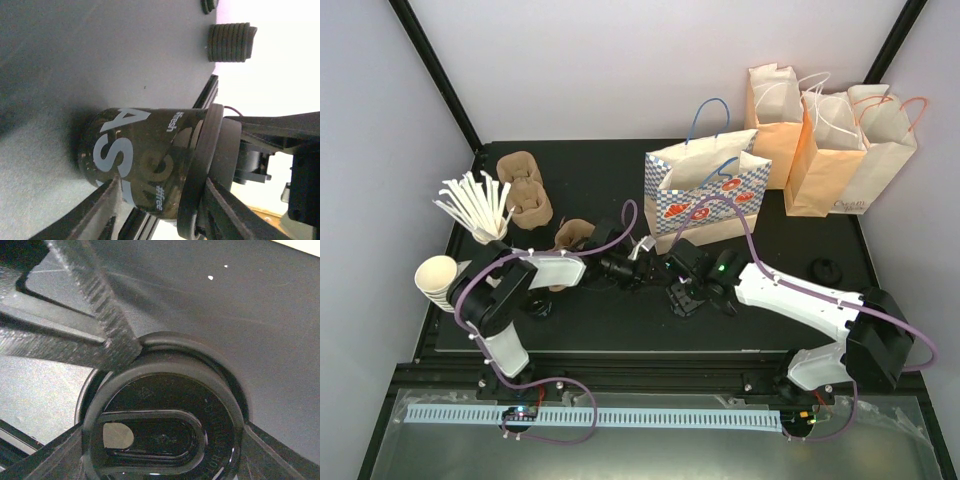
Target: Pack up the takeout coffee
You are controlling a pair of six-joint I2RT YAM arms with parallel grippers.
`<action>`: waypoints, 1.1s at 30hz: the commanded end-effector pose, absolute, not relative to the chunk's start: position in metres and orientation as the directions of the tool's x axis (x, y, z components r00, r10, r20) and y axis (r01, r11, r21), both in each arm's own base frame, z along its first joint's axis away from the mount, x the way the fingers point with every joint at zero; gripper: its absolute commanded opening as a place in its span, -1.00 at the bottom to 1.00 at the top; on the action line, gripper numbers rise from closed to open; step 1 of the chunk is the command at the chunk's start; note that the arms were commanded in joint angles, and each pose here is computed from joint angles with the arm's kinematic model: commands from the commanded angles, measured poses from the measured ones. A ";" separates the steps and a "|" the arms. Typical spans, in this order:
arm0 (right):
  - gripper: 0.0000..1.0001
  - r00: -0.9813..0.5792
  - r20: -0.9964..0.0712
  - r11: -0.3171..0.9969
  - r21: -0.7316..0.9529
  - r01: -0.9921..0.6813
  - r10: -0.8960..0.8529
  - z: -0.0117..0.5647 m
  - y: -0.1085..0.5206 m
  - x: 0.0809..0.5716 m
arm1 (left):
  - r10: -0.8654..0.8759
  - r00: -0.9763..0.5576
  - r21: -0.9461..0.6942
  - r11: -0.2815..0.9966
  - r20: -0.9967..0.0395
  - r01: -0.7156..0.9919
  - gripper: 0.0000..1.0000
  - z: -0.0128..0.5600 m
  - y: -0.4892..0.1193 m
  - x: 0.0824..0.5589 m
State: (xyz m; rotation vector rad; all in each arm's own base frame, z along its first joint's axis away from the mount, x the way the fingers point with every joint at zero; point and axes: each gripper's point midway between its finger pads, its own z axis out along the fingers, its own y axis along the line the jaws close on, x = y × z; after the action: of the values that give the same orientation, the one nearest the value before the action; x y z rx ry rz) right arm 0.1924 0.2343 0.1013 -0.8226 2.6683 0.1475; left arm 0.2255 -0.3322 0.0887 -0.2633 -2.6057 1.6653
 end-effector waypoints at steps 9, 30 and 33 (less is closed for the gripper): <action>0.34 -0.753 -0.130 0.725 0.208 -0.657 -0.645 0.060 0.256 0.128 | 0.040 -0.990 -0.950 0.279 -0.134 0.140 -0.19 0.102 -0.357 0.264; 0.29 -0.825 -0.115 0.833 -0.109 -0.543 -0.553 0.087 0.206 0.160 | 0.038 -0.972 -0.927 0.295 -0.232 0.232 0.05 0.136 -0.346 0.255; 0.29 -0.833 -0.113 0.840 -0.111 -0.531 -0.542 0.083 0.205 0.160 | 0.035 -0.969 -0.926 0.288 -0.245 0.245 0.06 0.142 -0.347 0.256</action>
State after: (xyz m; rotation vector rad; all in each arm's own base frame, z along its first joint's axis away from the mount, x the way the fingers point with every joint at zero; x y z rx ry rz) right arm 0.1780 0.2532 0.1065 -0.8505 2.7386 0.1672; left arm 0.2537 -0.3431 0.1272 -0.2364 -2.6408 1.9280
